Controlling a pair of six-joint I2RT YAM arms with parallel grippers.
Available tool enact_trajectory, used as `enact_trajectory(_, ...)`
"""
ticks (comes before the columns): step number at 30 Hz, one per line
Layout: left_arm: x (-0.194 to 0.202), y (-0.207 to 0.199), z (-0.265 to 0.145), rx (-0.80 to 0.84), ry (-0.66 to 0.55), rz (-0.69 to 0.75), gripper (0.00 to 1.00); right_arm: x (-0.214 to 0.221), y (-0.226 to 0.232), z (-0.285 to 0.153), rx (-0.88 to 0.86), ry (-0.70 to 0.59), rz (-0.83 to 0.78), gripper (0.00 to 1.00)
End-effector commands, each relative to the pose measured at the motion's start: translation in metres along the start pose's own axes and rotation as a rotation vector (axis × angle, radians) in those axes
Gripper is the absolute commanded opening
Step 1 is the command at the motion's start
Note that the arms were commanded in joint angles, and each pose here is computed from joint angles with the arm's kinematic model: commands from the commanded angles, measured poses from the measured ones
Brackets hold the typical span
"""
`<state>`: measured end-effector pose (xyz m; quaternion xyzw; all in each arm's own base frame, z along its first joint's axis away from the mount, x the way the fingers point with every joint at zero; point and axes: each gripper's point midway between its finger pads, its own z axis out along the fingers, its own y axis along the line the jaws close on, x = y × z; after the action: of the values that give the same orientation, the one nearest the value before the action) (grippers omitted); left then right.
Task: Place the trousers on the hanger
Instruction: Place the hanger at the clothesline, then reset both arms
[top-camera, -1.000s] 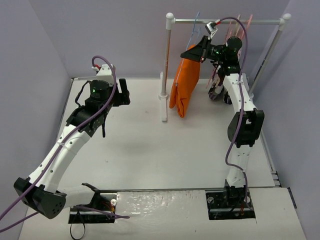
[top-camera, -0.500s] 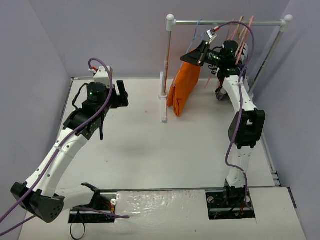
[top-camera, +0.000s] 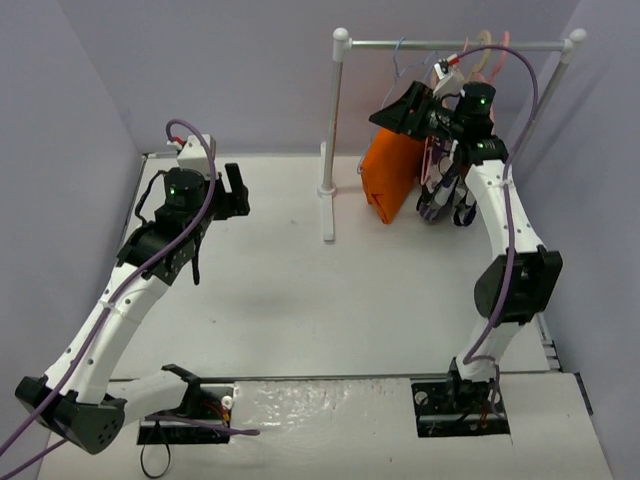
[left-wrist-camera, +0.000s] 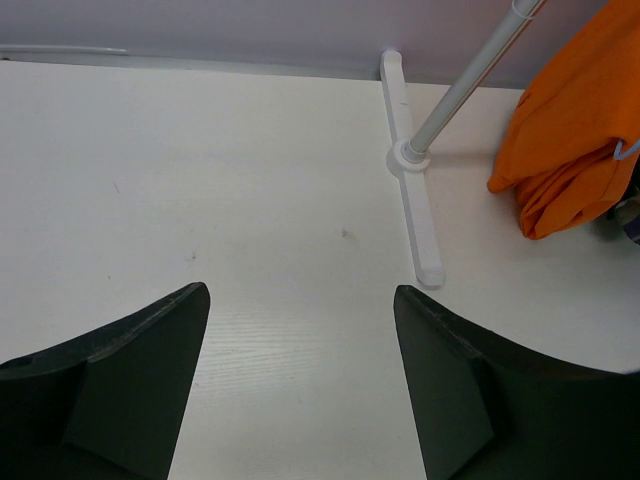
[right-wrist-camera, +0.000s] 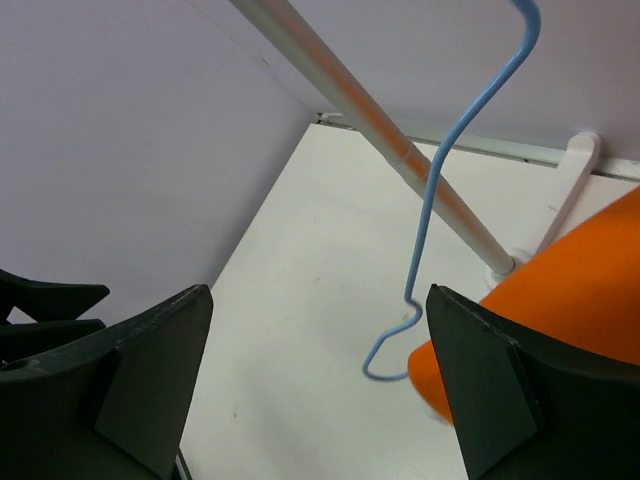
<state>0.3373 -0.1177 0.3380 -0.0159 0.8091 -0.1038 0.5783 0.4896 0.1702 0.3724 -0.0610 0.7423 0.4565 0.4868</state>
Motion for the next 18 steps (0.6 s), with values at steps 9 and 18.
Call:
enact_trajectory(9, -0.016, 0.036, -0.033, -0.122, -0.071, 0.078, 0.88, -0.013, 0.040, -0.151, 0.451, -0.222, -0.416, 1.00)
enact_trajectory(18, 0.009, 0.080, -0.068, -0.263, -0.082, 0.147, 0.97, 0.034, 0.027, -0.243, 0.757, -0.341, -0.459, 1.00)
